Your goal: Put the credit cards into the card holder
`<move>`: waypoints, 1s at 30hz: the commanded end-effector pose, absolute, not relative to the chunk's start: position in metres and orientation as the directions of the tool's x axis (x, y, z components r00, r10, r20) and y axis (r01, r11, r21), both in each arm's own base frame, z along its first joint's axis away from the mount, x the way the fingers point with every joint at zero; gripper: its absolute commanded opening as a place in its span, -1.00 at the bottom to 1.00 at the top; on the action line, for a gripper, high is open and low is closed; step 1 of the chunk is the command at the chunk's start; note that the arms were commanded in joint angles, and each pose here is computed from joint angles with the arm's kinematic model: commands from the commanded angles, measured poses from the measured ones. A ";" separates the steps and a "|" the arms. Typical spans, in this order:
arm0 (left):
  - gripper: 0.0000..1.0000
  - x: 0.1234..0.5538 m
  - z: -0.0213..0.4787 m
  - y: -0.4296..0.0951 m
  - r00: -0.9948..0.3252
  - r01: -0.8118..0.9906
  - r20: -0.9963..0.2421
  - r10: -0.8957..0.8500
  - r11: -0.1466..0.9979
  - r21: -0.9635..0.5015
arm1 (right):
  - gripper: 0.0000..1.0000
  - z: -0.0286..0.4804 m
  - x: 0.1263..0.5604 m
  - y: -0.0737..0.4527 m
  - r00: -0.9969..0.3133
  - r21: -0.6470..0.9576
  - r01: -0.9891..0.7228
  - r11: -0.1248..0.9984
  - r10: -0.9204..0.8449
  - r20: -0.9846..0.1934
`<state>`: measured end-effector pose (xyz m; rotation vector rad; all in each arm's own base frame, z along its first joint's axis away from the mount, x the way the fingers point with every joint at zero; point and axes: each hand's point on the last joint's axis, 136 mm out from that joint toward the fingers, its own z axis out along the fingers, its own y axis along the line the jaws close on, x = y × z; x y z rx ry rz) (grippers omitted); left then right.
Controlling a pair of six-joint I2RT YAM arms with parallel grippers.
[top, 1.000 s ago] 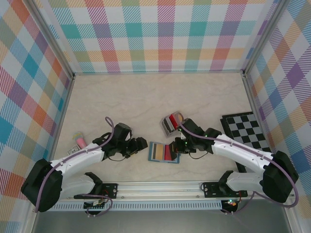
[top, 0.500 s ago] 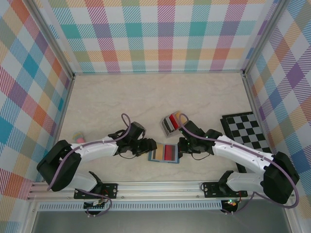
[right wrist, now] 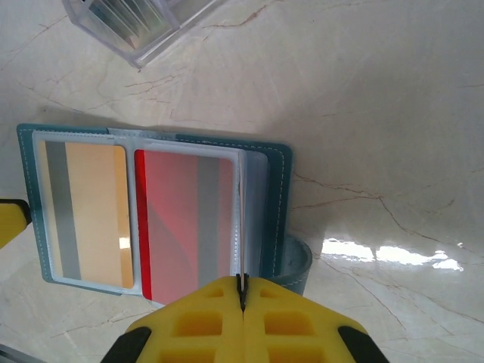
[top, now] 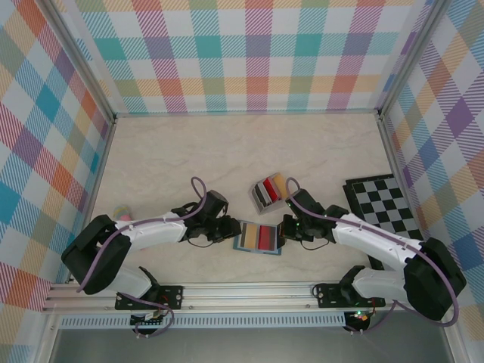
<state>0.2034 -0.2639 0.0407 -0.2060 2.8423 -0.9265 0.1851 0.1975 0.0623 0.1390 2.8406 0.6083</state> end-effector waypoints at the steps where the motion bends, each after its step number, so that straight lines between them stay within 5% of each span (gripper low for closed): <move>1: -0.45 0.199 0.035 -0.267 -0.984 -0.070 -0.092 -0.153 0.807 -0.587 | -0.91 0.063 0.185 0.199 -0.966 0.452 0.065 0.889 0.170 -0.196; 8: -0.47 0.196 0.032 -0.267 -0.985 -0.080 -0.081 -0.155 0.811 -0.580 | -0.92 0.048 0.180 0.186 -0.965 0.393 0.112 0.913 0.194 -0.175; 30: -0.53 0.190 0.028 -0.266 -0.982 -0.096 -0.079 -0.170 0.815 -0.572 | -0.87 0.109 0.188 0.238 -0.962 0.661 -0.068 0.747 0.126 -0.241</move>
